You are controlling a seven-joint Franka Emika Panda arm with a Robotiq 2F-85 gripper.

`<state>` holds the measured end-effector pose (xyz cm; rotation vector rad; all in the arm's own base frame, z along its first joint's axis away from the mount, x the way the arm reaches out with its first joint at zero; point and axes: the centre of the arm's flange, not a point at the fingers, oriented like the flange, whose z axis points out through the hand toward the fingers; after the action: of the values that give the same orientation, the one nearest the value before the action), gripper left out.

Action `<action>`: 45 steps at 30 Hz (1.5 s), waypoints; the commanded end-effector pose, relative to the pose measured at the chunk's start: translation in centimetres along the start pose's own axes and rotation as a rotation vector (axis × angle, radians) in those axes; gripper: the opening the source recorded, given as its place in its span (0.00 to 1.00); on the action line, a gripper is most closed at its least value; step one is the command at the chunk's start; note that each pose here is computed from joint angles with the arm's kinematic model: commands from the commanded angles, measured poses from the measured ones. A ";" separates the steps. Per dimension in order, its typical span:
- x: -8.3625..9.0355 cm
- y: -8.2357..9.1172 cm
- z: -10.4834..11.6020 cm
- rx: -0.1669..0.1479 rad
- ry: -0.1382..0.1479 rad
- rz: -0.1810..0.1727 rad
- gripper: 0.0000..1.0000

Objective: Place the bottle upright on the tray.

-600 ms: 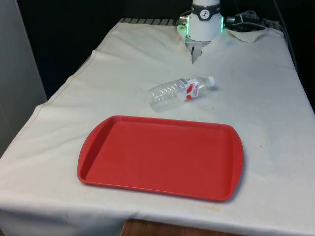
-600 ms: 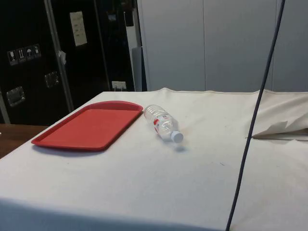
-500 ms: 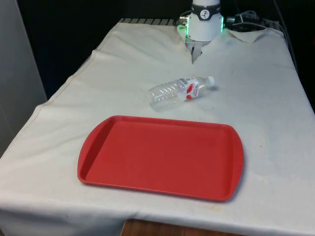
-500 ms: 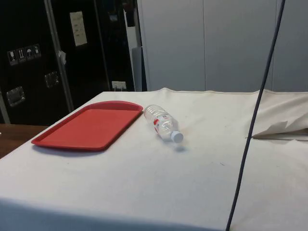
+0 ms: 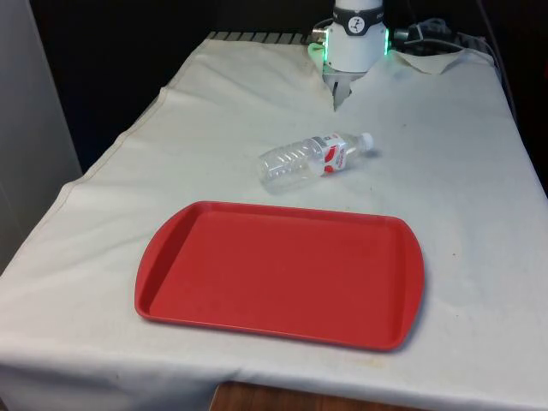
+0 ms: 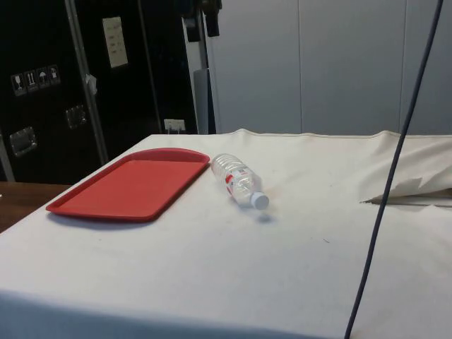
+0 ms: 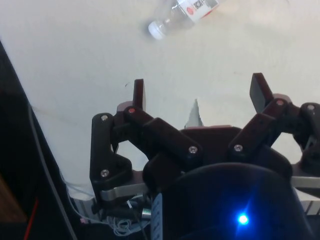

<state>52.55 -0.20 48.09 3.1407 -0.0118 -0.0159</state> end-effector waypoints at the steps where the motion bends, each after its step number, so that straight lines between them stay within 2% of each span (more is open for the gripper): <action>1: -0.4 0.0 -0.1 -0.003 0.009 0.003 1.00; 4: -0.9 0.0 -0.1 0.001 -0.001 0.001 1.00; 5: -1.5 0.1 -0.1 -0.001 0.008 0.005 1.00; 10: -3.0 0.1 -0.1 0.001 0.005 0.007 1.00; 13: -3.7 0.1 0.0 0.001 0.004 0.009 1.00; 14: -3.4 0.1 0.0 0.004 -0.005 0.004 1.00; 15: -3.9 0.1 0.0 0.001 0.004 0.009 1.00; 21: -5.0 -0.4 1.0 0.001 0.008 0.015 1.00; 22: -4.8 -0.2 1.0 0.004 -0.005 0.010 1.00; 23: -5.1 -0.5 1.2 0.000 0.008 0.015 1.00; 26: -5.6 -0.7 1.9 0.002 0.014 0.019 1.00; 29: -5.9 -1.0 2.5 0.002 0.017 0.022 1.00; 30: -5.8 -0.8 2.6 0.003 0.004 0.017 1.00; 31: -6.0 -1.0 2.7 0.002 0.018 0.022 1.00; 38: -7.1 -1.5 4.3 0.002 0.026 0.028 1.00; 39: -6.9 -1.3 4.2 0.003 0.013 0.022 1.00; 40: -7.3 -1.6 4.4 0.002 0.027 0.028 1.00; 45: -8.0 -1.9 5.5 0.002 0.033 0.032 1.00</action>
<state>44.55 1.65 42.50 3.1419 -0.0557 0.0172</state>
